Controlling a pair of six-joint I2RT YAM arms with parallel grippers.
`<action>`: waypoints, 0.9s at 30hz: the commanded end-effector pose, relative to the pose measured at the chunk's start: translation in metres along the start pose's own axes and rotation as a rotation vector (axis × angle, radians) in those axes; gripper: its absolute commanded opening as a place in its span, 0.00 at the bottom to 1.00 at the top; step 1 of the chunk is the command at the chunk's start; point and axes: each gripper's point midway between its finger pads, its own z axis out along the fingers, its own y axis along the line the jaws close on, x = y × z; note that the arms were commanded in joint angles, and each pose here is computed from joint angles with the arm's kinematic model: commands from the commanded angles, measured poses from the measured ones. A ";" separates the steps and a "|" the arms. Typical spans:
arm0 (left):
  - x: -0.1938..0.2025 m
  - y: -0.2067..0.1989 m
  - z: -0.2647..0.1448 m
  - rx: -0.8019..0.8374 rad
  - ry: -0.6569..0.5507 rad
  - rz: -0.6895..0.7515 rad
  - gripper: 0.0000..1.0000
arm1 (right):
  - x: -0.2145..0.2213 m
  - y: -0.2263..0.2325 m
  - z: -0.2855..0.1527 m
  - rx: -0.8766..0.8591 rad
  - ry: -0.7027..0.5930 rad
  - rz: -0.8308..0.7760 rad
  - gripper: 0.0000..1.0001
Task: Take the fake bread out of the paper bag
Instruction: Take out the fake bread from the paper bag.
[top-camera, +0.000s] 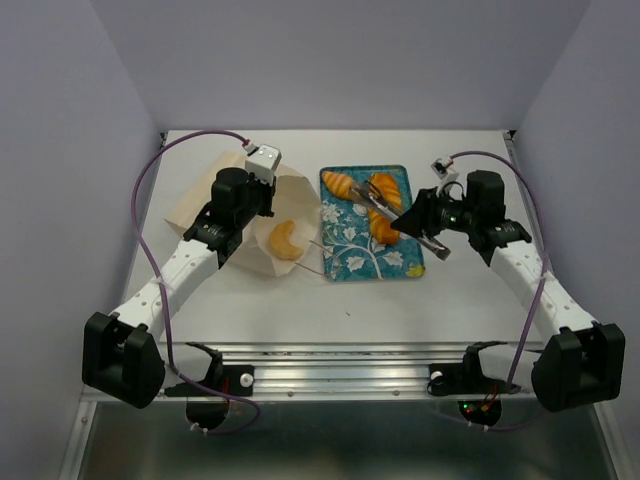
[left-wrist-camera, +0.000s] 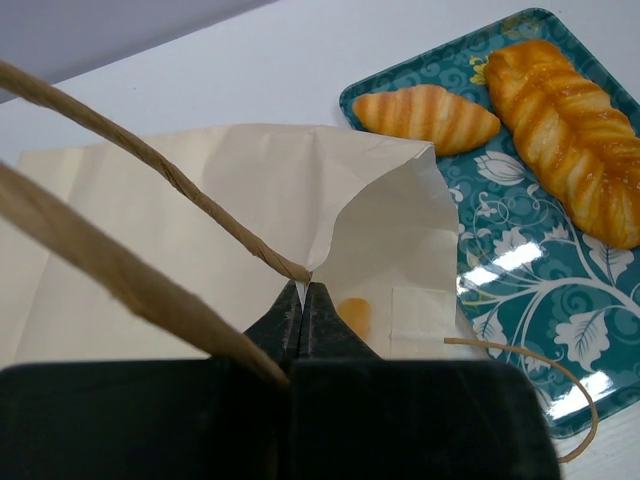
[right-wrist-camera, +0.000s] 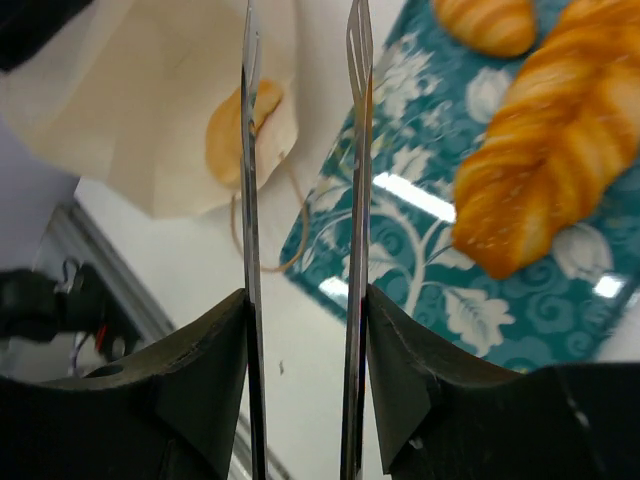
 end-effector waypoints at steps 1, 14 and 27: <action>-0.021 -0.002 -0.001 0.009 -0.084 -0.001 0.00 | 0.034 0.061 0.001 -0.258 0.143 -0.133 0.52; -0.023 -0.004 -0.004 0.020 -0.081 0.001 0.00 | 0.066 0.074 0.066 -0.071 0.258 -0.563 0.53; -0.013 -0.005 -0.001 0.023 -0.058 -0.003 0.00 | 0.081 0.087 0.096 -0.068 0.361 -0.860 0.55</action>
